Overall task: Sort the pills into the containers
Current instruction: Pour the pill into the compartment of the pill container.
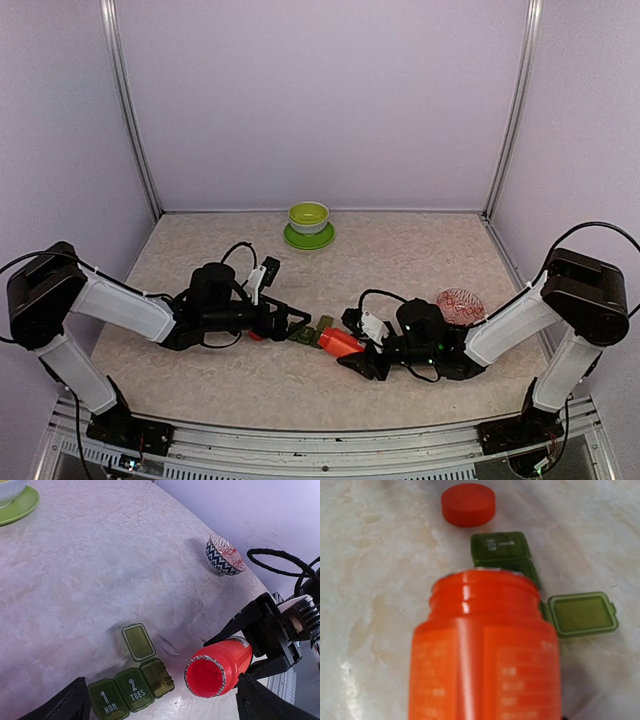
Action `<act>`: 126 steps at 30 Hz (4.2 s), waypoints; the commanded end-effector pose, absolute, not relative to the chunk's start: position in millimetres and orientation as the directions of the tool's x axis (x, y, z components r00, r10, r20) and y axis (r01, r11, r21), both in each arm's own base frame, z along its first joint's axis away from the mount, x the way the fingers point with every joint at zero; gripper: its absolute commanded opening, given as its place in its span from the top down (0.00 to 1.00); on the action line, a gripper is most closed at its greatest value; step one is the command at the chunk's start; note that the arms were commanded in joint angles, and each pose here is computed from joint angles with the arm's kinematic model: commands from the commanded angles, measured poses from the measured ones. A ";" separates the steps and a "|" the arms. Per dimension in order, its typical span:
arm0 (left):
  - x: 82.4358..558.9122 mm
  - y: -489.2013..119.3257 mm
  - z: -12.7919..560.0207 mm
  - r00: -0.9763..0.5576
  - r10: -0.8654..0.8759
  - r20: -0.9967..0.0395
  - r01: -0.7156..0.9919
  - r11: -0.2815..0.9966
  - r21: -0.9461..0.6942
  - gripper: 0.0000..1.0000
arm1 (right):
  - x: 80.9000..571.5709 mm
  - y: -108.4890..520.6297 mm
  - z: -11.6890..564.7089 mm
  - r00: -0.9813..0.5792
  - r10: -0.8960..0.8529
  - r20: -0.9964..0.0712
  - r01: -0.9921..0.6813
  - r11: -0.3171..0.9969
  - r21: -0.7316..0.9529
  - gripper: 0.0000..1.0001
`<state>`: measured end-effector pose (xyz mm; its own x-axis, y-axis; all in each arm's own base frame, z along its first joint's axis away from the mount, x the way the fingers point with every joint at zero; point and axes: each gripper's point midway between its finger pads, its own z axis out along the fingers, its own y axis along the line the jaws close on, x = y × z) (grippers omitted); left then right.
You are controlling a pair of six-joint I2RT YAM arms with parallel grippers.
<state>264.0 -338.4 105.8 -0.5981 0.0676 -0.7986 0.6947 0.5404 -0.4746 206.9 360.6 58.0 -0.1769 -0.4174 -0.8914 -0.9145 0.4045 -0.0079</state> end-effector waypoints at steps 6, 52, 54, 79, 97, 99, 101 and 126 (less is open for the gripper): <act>254.9 -343.8 117.2 -0.548 0.085 -0.832 0.747 0.497 -0.441 0.01 | 216.4 365.8 64.3 -0.189 -0.411 -0.892 -0.908 0.419 0.000 0.94; 253.6 -359.1 87.2 -0.544 0.223 -0.809 0.760 0.540 -0.362 0.02 | 221.8 369.9 72.7 -0.230 -0.485 -0.844 -0.904 0.427 0.002 0.95; 253.1 -360.3 87.1 -0.542 0.226 -0.810 0.762 0.538 -0.360 0.02 | 222.4 369.7 72.6 -0.232 -0.489 -0.841 -0.904 0.428 0.000 0.95; 255.4 -362.3 77.7 -0.550 0.248 -0.797 0.754 0.557 -0.347 0.02 | 226.0 370.4 73.8 -0.236 -0.523 -0.819 -0.902 0.431 -0.015 0.95; 259.4 -361.4 68.8 -0.566 0.262 -0.782 0.738 0.583 -0.340 0.02 | 227.0 369.6 75.3 -0.236 -0.555 -0.797 -0.904 0.426 -0.029 0.95; 259.9 -361.5 67.7 -0.568 0.263 -0.780 0.736 0.585 -0.340 0.02 | 227.4 369.3 74.7 -0.237 -0.558 -0.795 -0.903 0.428 -0.030 0.95; 260.1 -361.5 67.1 -0.569 0.263 -0.779 0.735 0.586 -0.339 0.02 | 227.6 369.3 74.3 -0.238 -0.559 -0.794 -0.903 0.428 -0.030 0.95; 264.1 -359.7 59.7 -0.580 0.274 -0.767 0.721 0.611 -0.327 0.03 | 227.7 370.1 73.1 -0.248 -0.579 -0.776 -0.905 0.424 -0.027 0.95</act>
